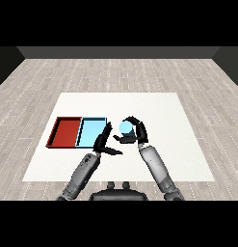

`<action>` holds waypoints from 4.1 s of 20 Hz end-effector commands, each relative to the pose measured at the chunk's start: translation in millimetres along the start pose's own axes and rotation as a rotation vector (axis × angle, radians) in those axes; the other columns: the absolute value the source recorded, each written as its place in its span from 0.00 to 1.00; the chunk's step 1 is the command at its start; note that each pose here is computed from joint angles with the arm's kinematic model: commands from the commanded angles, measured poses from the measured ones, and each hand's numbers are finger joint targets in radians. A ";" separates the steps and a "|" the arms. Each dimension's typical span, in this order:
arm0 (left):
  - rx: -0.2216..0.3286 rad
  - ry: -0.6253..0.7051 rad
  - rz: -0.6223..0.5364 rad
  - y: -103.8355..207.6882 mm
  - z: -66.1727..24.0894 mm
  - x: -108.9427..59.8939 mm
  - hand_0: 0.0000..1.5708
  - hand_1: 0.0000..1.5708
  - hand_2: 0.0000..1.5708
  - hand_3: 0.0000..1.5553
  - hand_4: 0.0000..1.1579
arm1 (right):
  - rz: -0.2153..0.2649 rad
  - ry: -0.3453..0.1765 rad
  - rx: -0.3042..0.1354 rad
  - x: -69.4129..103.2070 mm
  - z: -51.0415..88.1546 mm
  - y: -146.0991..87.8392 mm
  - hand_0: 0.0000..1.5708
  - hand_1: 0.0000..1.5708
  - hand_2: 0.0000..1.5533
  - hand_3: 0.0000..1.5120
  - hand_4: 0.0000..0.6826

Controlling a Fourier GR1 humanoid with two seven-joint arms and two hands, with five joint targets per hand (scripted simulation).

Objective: Pick the blue can and put it in the blue box

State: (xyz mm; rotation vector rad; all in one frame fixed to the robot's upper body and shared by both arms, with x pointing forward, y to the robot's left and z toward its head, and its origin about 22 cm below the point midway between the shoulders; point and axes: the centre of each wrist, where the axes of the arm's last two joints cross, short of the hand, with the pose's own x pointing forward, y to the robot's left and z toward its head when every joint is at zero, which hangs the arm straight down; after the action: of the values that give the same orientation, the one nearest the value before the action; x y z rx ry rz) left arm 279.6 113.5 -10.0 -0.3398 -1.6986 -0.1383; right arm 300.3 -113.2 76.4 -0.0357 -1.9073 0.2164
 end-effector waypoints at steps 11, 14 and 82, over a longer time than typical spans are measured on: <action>-0.001 0.037 0.026 4.5 -5.8 -22.6 0.00 0.00 0.00 0.00 0.00 | -0.033 -0.030 0.042 0.2 -1.9 15.3 0.95 0.95 0.94 0.93 0.89; 0.003 0.014 0.015 -7.9 -20.5 -14.7 0.00 0.00 0.00 0.00 0.00 | -0.032 -0.047 0.096 0.4 -10.8 31.4 0.94 0.94 0.94 0.93 0.89; 0.263 -0.110 -0.156 44.5 -52.0 -5.2 1.00 1.00 1.00 0.98 0.99 | -0.454 -0.095 -0.230 -12.0 53.8 -65.1 0.00 0.00 0.00 0.00 0.00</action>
State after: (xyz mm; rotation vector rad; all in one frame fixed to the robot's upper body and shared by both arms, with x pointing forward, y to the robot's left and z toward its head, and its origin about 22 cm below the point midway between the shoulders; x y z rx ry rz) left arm 324.4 117.3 -27.7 -0.1182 -1.8218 0.0260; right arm 274.5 -165.0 65.5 0.2835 -1.9668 -0.2050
